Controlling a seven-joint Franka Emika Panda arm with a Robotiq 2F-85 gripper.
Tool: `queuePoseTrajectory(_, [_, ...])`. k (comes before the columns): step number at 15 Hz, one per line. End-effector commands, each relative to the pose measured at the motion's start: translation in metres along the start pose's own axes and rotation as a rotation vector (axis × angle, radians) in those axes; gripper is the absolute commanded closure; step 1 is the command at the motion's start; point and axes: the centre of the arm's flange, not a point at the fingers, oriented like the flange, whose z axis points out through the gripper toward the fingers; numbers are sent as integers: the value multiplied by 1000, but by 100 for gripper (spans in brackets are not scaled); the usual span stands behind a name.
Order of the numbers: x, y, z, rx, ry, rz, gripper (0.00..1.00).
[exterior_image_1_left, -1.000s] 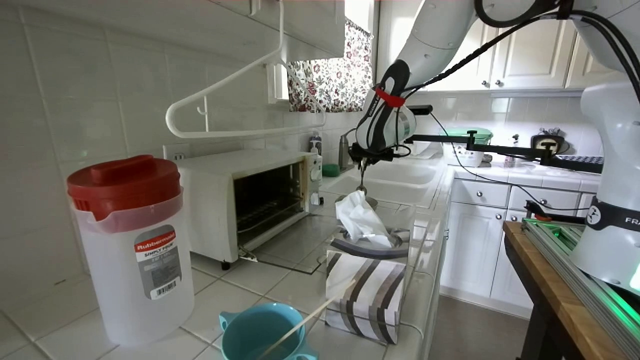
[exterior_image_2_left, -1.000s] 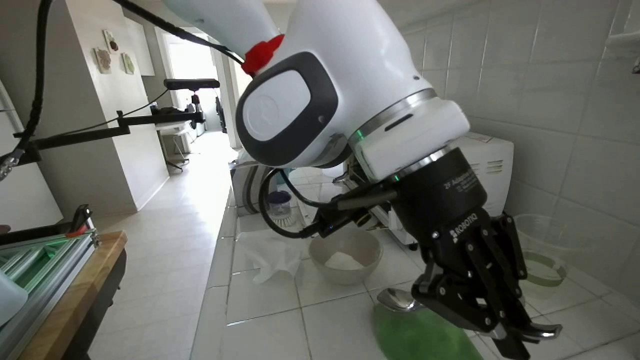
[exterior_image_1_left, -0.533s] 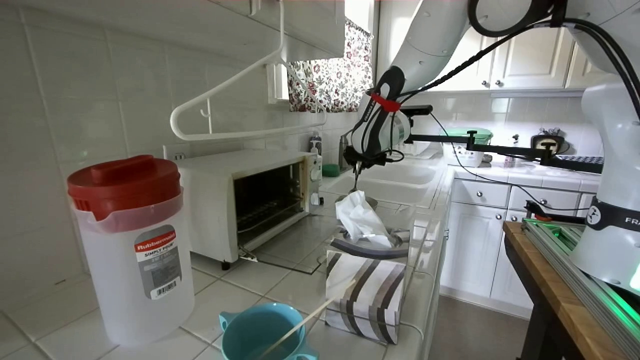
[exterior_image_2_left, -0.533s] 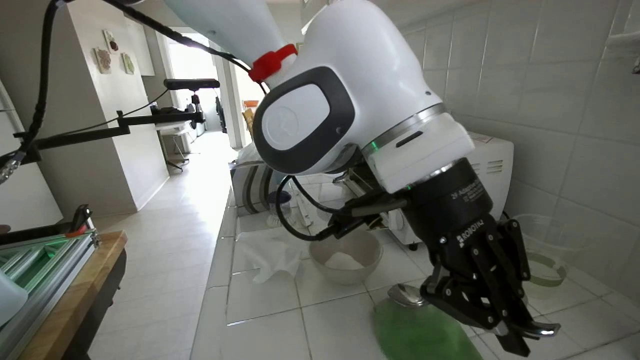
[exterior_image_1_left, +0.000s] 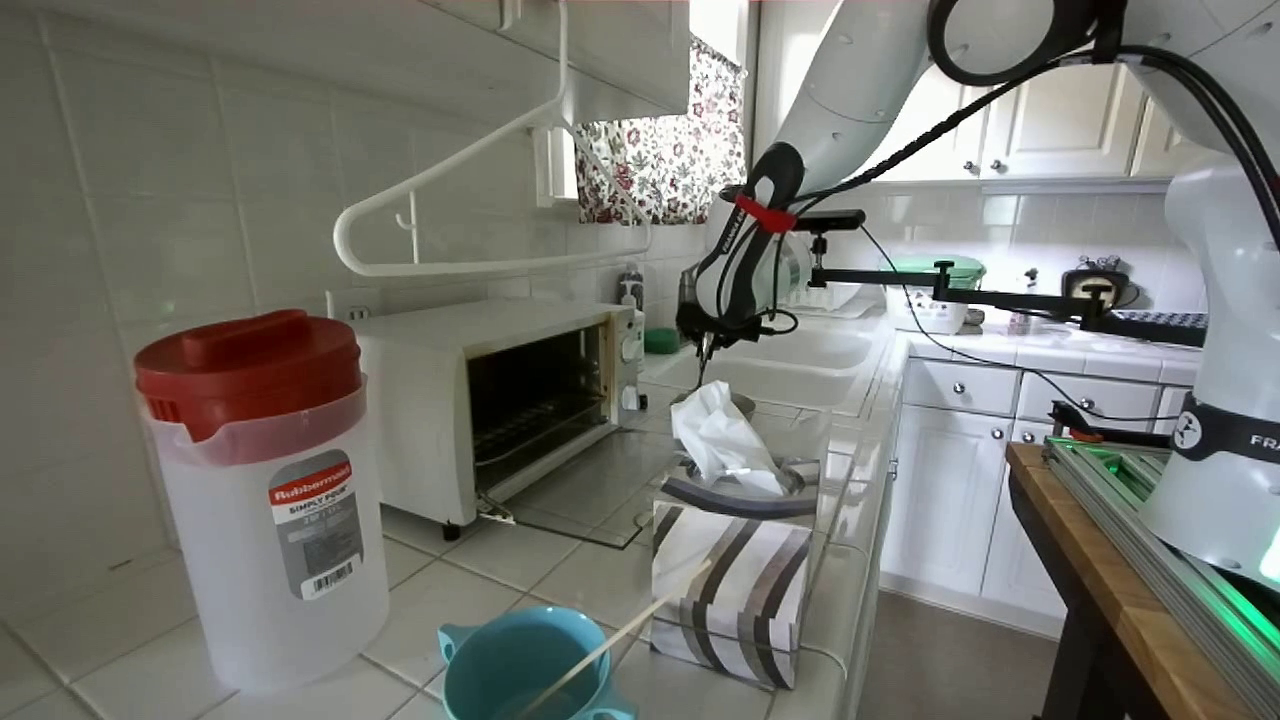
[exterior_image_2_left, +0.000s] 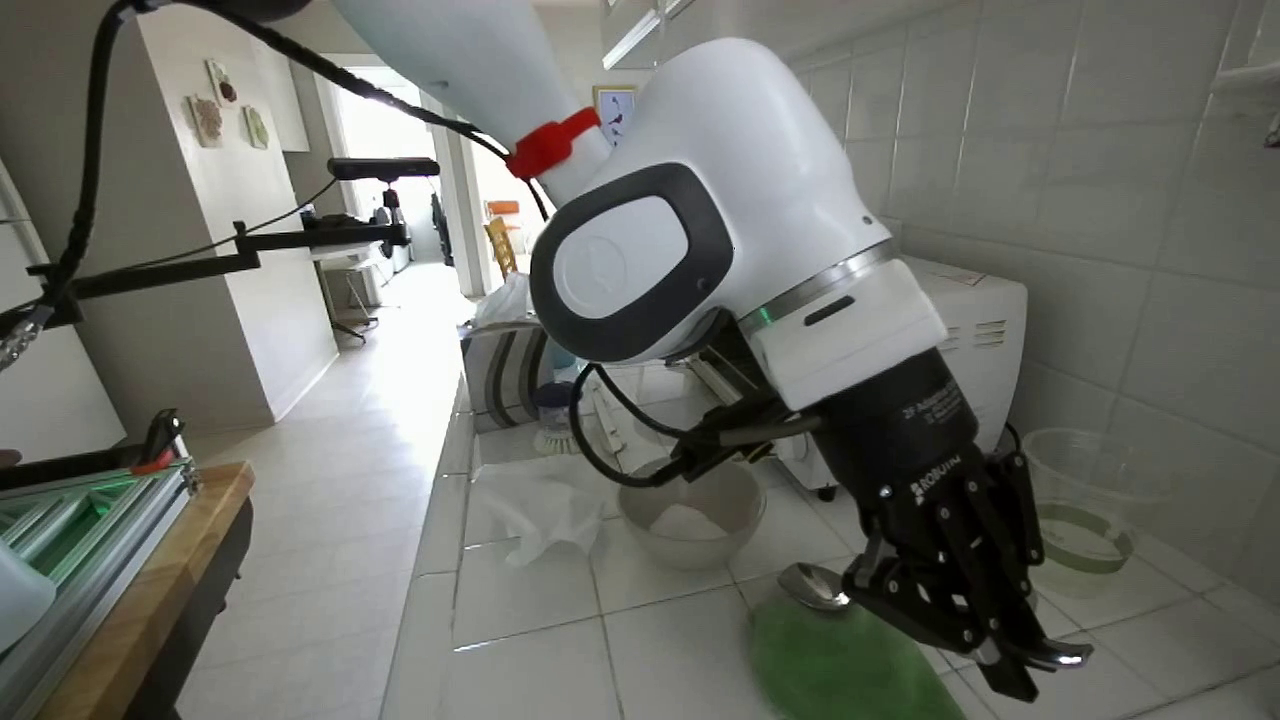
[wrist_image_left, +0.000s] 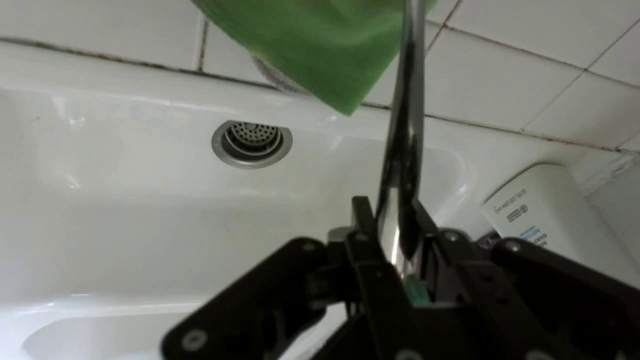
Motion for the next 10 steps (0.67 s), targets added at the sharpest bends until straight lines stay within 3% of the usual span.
queuePoseTrajectory(1, [-4,-11,4,-3,-16,0,95])
queuePoseTrajectory(10, [-8,-11,7,-42,-27,-24,95])
